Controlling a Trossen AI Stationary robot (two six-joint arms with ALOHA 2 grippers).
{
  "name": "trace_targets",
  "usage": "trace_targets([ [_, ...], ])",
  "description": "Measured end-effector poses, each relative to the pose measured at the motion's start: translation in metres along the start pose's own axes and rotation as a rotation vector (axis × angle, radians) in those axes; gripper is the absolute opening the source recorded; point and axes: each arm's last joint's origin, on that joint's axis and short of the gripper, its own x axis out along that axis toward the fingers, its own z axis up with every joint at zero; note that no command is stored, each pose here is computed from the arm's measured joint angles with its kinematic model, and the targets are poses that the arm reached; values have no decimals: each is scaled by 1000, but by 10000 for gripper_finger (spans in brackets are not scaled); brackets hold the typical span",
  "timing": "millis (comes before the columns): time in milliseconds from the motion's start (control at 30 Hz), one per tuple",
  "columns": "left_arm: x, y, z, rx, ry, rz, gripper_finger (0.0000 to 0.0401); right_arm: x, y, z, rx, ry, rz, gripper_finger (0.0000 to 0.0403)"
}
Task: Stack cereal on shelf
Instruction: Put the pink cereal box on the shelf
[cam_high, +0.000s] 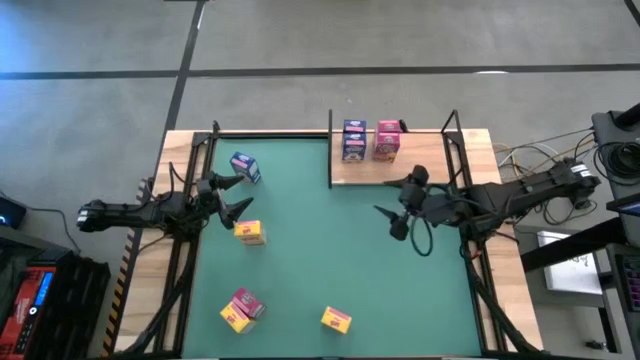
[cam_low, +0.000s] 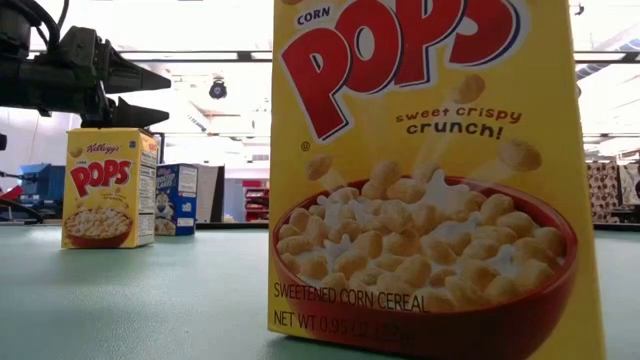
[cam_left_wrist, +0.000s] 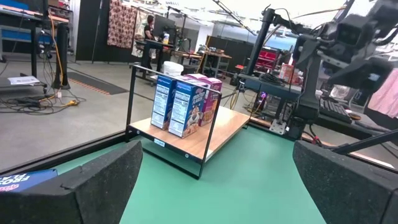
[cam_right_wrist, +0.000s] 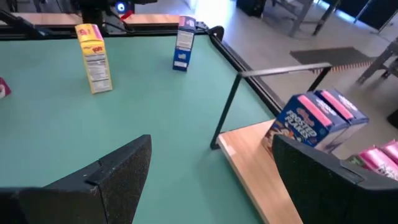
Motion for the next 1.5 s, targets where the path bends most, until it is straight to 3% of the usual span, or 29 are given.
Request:
trace_targets([
  [267, 0, 0, 0, 0, 0, 0, 400, -5, -11, -41, 52, -150, 48, 322],
  [600, 0, 0, 0, 0, 0, 1, 400, -16, -17, -73, 28, -225, 256, 322],
  [767, 0, 0, 0, 0, 0, 0, 400, -15, -17, -78, 3, -230, 270, 322],
  [1033, 0, 0, 0, 0, 0, 0, 400, -16, -13, -78, -52, -238, 403, 322],
  [1500, 0, 0, 0, 0, 0, 1, 400, -18, -14, -75, -44, -266, 403, 322],
])
